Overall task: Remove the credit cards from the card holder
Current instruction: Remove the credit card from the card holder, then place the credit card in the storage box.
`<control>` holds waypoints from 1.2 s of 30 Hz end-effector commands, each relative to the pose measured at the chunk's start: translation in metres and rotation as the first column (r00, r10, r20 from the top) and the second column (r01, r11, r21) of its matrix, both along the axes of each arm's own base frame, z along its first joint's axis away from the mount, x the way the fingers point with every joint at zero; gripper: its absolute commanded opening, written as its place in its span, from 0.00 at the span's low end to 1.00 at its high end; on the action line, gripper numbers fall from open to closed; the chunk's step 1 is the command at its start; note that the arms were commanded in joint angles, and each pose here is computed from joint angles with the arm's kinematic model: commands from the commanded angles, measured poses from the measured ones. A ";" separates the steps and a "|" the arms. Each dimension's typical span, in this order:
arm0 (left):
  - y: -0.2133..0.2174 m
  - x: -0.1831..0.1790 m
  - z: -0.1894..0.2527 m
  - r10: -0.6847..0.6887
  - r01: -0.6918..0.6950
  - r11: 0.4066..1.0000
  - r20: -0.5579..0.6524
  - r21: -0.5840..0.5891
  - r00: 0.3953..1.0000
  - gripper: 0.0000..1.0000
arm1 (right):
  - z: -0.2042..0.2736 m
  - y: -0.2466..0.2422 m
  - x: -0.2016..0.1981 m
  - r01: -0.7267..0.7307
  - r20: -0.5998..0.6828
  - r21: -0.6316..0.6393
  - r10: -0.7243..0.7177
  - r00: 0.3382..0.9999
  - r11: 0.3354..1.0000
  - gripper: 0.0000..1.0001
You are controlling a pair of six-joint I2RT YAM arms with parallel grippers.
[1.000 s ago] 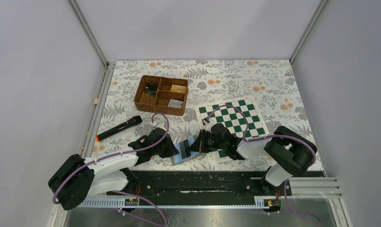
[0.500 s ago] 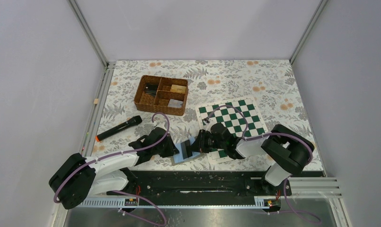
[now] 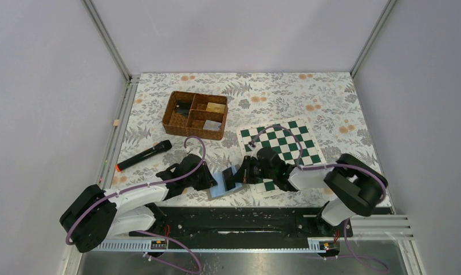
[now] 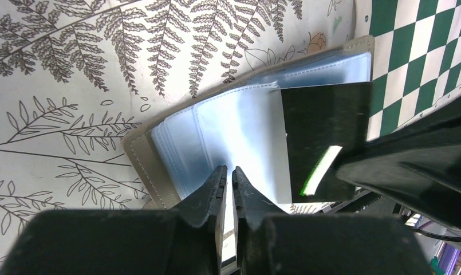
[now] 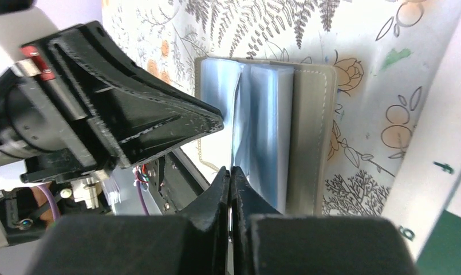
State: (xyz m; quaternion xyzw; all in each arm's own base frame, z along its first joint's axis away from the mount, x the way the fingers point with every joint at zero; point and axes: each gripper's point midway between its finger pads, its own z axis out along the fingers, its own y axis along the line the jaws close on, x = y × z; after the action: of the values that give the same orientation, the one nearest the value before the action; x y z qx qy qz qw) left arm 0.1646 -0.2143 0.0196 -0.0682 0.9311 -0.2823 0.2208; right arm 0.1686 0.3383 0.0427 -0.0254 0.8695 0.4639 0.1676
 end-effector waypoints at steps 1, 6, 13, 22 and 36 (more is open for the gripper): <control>0.030 -0.019 -0.030 0.016 -0.003 0.989 -0.084 0.150 0.996 0.10 | 0.039 -0.010 0.019 0.012 0.138 -0.001 -0.012 0.990 1.000 0.00; 0.030 -0.006 -0.018 0.020 -0.011 0.982 -0.045 0.188 0.999 0.10 | 0.059 -0.019 0.022 0.018 0.199 -0.021 -0.013 0.980 1.000 0.00; 0.015 0.012 0.022 0.007 -0.011 0.990 0.028 0.139 1.000 0.14 | 0.096 -0.025 0.025 0.002 0.320 -0.005 -0.001 0.947 1.000 0.00; -0.001 0.024 0.115 0.023 -0.016 0.999 0.178 -0.039 0.984 0.35 | 0.152 -0.030 0.062 -0.017 0.700 -0.122 0.099 0.708 0.992 0.00; -0.004 0.028 0.248 0.149 -0.039 0.945 0.323 -0.324 0.935 0.60 | 0.167 -0.052 0.076 0.111 0.888 -0.402 0.417 -0.193 0.909 0.00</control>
State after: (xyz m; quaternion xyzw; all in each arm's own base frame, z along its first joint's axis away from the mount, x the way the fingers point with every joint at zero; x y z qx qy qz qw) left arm 0.1921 -0.2161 0.2417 -0.0758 0.8384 -0.3905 0.3727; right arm 0.2366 0.2862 0.1598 -0.4571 0.6057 0.2285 0.6099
